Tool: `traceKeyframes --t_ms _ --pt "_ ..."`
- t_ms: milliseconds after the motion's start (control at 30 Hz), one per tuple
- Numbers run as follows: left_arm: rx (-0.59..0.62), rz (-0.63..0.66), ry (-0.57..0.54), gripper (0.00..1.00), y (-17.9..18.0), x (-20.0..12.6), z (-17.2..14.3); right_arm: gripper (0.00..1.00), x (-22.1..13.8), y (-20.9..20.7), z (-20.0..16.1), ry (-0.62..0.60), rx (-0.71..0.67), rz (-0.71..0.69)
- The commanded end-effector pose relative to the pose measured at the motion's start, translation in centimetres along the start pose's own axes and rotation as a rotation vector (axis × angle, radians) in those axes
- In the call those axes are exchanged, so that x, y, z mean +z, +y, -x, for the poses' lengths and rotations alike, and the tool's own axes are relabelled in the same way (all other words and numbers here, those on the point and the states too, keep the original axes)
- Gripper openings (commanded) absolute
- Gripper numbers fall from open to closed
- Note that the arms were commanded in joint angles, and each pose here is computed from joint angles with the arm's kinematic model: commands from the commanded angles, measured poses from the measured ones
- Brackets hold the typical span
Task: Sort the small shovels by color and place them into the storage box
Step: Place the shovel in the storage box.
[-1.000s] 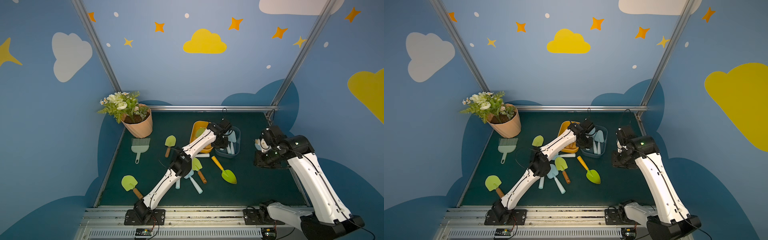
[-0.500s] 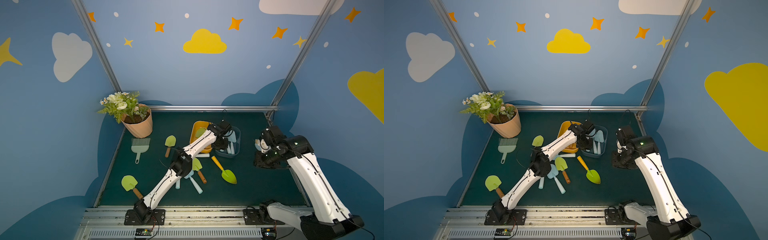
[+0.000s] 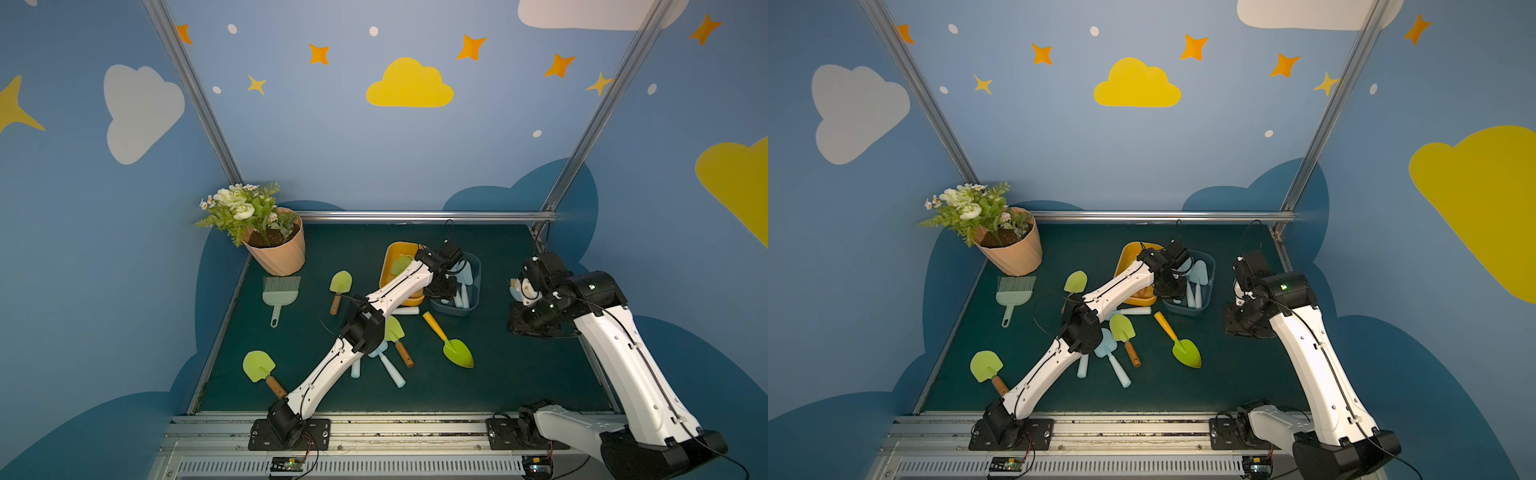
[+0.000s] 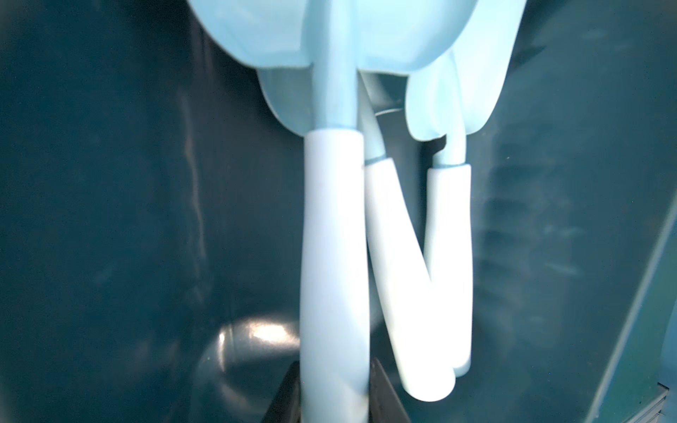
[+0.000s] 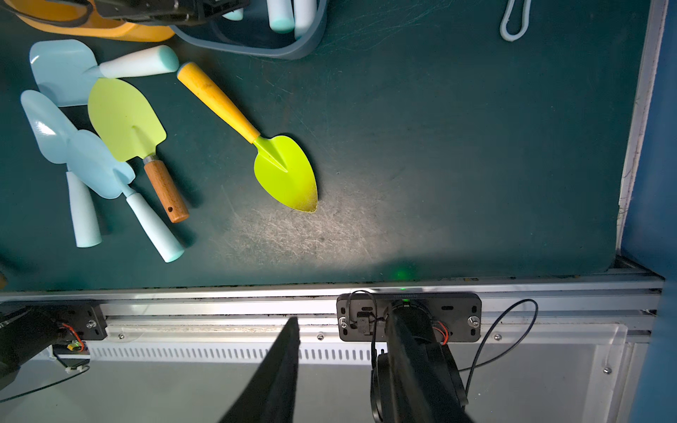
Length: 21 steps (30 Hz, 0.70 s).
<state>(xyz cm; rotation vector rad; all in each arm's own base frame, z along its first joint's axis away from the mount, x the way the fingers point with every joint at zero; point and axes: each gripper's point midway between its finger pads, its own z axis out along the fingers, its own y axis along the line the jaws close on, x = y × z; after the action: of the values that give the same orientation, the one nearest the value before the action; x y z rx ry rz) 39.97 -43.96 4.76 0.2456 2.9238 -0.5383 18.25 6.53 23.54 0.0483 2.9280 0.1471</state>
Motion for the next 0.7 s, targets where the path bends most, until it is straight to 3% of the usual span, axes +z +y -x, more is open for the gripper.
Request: traceKeyframes --t_ms 0,667 --pt "-0.007 0.047 0.061 0.13 1.6 1.6 -1.3 0.41 -0.1 -0.1 -0.1 -0.012 -0.006 0.01" --pt "0.014 0.044 0.017 0.23 1.1 -0.8 -0.4 0.41 -0.9 -0.3 0.1 -0.031 0.005 0.01"
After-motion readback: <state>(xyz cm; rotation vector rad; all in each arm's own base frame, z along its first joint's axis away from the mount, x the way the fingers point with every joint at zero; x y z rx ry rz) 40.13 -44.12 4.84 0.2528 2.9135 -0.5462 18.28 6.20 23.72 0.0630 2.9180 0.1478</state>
